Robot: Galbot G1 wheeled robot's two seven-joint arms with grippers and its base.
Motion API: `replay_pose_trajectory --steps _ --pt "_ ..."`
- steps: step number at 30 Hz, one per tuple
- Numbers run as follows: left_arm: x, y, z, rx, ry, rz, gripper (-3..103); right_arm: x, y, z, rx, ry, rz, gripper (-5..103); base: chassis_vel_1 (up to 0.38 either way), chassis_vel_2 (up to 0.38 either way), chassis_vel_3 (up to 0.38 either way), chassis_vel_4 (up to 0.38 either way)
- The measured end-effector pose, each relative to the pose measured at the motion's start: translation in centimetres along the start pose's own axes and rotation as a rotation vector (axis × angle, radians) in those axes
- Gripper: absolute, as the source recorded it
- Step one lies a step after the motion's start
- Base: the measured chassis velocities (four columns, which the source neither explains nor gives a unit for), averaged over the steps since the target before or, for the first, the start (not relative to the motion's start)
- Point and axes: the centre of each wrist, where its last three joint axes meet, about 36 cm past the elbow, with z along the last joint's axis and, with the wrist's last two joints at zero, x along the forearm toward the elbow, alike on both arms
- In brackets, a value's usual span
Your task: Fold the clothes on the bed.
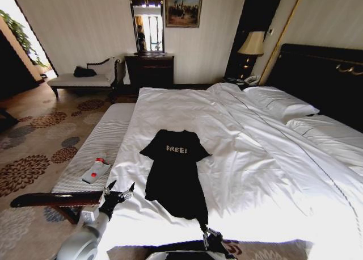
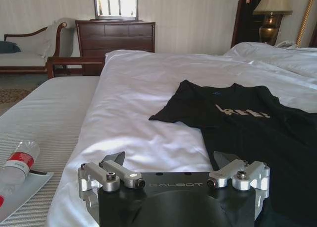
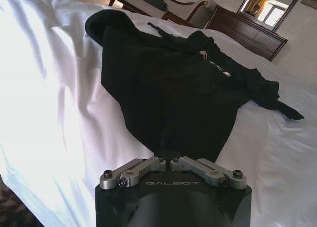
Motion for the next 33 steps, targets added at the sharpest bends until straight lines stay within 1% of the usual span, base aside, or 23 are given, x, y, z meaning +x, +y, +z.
replay_pose_trajectory --steps 2,4,5,6,7,9,10,12,13,15,16,17,18,21,22,23,27,33 --pt "0.0 -0.1 0.1 0.002 0.001 0.000 100 0.2 -0.2 -0.2 -0.004 -0.006 0.001 0 0.000 0.000 0.000 0.000" --pt "0.1 -0.2 0.1 0.005 0.001 0.000 100 0.3 -0.8 -1.0 -0.037 -0.021 0.017 0 0.000 0.000 0.000 0.000" --pt "0.1 -0.2 0.2 0.006 0.001 0.000 100 0.3 -1.2 -1.5 -0.066 -0.027 0.032 0 0.000 0.000 0.000 0.000" --pt "0.1 -0.2 0.2 0.006 0.001 0.000 100 0.3 -1.2 -1.5 -0.066 -0.027 0.032 0 0.000 0.000 0.000 0.000" --pt "0.1 -0.2 0.2 0.007 0.001 0.000 100 0.2 -1.6 -1.8 -0.090 -0.029 0.044 0 0.000 0.000 0.000 0.000" --pt "0.2 -0.3 0.3 0.008 0.000 0.001 100 0.0 -3.1 -2.7 -0.191 -0.025 0.089 0 0.000 0.000 0.000 0.000" --pt "0.2 -0.3 0.3 0.010 -0.001 0.001 100 0.0 -3.8 -2.8 -0.218 -0.015 0.111 0 0.000 0.000 0.000 0.000" --pt "0.2 -0.3 0.3 0.010 -0.001 0.001 100 0.0 -4.0 -2.8 -0.227 -0.011 0.119 0 0.000 0.000 0.000 0.000" --pt "0.2 -0.3 0.3 0.011 -0.002 0.002 100 0.1 -4.8 -2.6 -0.248 0.005 0.151 0 0.000 0.000 0.000 0.000" --pt "0.2 -0.4 0.4 0.013 -0.001 0.004 100 0.5 -5.4 -2.1 -0.269 0.031 0.172 0 0.000 0.000 0.000 0.000" --pt "0.3 -0.4 0.4 0.013 0.001 0.004 100 0.6 -5.5 -1.9 -0.278 0.041 0.176 0 0.000 0.000 0.000 0.000" --pt "0.4 -0.6 0.6 0.012 0.006 0.008 100 1.1 -5.5 -1.5 -0.310 0.070 0.188 0 0.000 0.000 0.000 0.000" --pt "0.4 -0.6 0.6 0.012 0.006 0.008 100 1.1 -5.5 -1.5 -0.310 0.070 0.188 0 0.000 0.000 0.000 0.000" --pt "0.7 -0.9 1.3 0.010 0.029 0.016 100 1.8 -5.4 -1.2 -0.352 0.103 0.203 0 0.000 0.000 0.000 0.000" --pt "1.0 -1.2 1.5 0.012 0.044 0.022 100 1.9 -5.3 -1.1 -0.358 0.110 0.209 0 0.000 0.000 0.000 0.000" --pt "1.0 -1.2 1.5 0.012 0.044 0.022 100 1.9 -5.3 -1.1 -0.358 0.110 0.209 0 0.000 0.000 0.000 0.000" --pt "2.2 -2.3 2.0 0.023 0.081 0.040 100 2.2 -5.3 -1.0 -0.360 0.129 0.222 0 0.000 0.000 0.000 0.000" --pt "3.1 -3.3 3.6 0.019 0.119 0.061 100 2.0 -6.0 0.0 -0.341 0.176 0.258 0 0.000 0.000 0.000 0.000"
